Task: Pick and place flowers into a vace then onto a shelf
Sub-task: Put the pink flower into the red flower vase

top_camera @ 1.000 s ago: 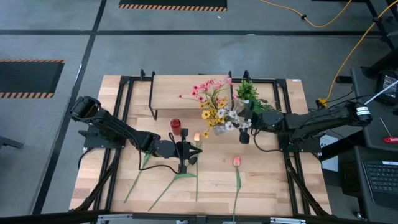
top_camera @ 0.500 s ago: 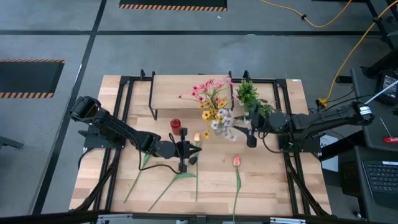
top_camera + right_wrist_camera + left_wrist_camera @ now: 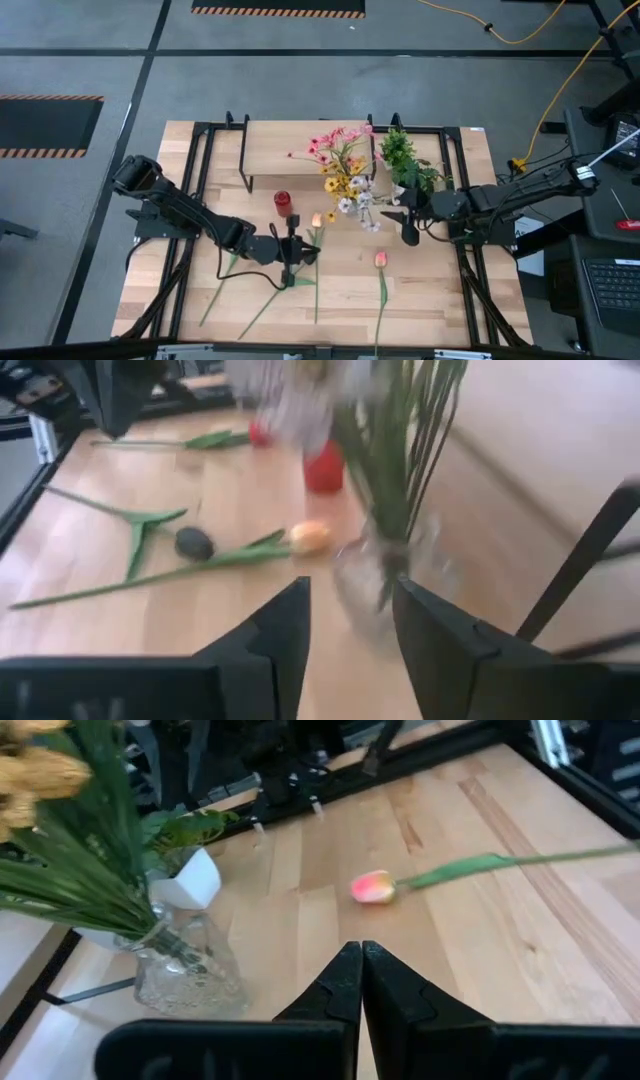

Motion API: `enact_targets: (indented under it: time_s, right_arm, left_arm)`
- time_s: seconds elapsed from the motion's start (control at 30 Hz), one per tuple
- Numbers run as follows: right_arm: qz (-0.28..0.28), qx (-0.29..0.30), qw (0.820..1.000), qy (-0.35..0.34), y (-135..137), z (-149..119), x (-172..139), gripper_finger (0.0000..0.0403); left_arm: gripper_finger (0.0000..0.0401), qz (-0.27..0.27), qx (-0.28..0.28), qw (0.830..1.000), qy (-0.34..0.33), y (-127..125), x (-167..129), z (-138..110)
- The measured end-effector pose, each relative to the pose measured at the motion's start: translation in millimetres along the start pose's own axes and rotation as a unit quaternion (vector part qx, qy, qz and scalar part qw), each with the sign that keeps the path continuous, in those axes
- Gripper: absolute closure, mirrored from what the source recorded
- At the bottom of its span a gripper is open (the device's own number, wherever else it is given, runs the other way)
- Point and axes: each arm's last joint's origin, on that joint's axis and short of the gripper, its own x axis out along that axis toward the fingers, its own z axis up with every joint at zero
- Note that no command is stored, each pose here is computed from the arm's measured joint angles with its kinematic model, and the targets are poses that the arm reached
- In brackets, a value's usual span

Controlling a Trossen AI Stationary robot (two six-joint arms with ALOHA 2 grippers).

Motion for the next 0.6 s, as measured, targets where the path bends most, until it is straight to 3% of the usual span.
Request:
enact_targets:
  time_s: [0.13, 0.33, 0.47, 0.6]
  right_arm:
    - [0.009, 0.024, 0.999, 0.035, 7.5, -7.8, -1.1, 0.0296]
    - [0.025, 0.039, 0.997, 0.064, 28.4, -6.3, -0.9, 0.0388]
    - [0.018, 0.056, 0.994, 0.089, 47.4, -3.6, 1.5, 0.0394]
    - [-0.022, 0.069, 0.985, 0.160, 69.3, -3.8, 6.6, 0.0400]
  left_arm:
    - [0.0399, -0.003, 0.006, 1.000, 0.014, -5.3, -8.7, 0.1]
    - [0.0399, -0.016, -0.037, 0.999, 0.035, -8.8, -27.5, 2.6]
    - [0.0399, -0.027, -0.045, 0.998, 0.041, -11.3, -37.6, 4.4]
    - [0.0396, -0.035, -0.033, 0.997, 0.054, -15.3, -43.1, 2.3]
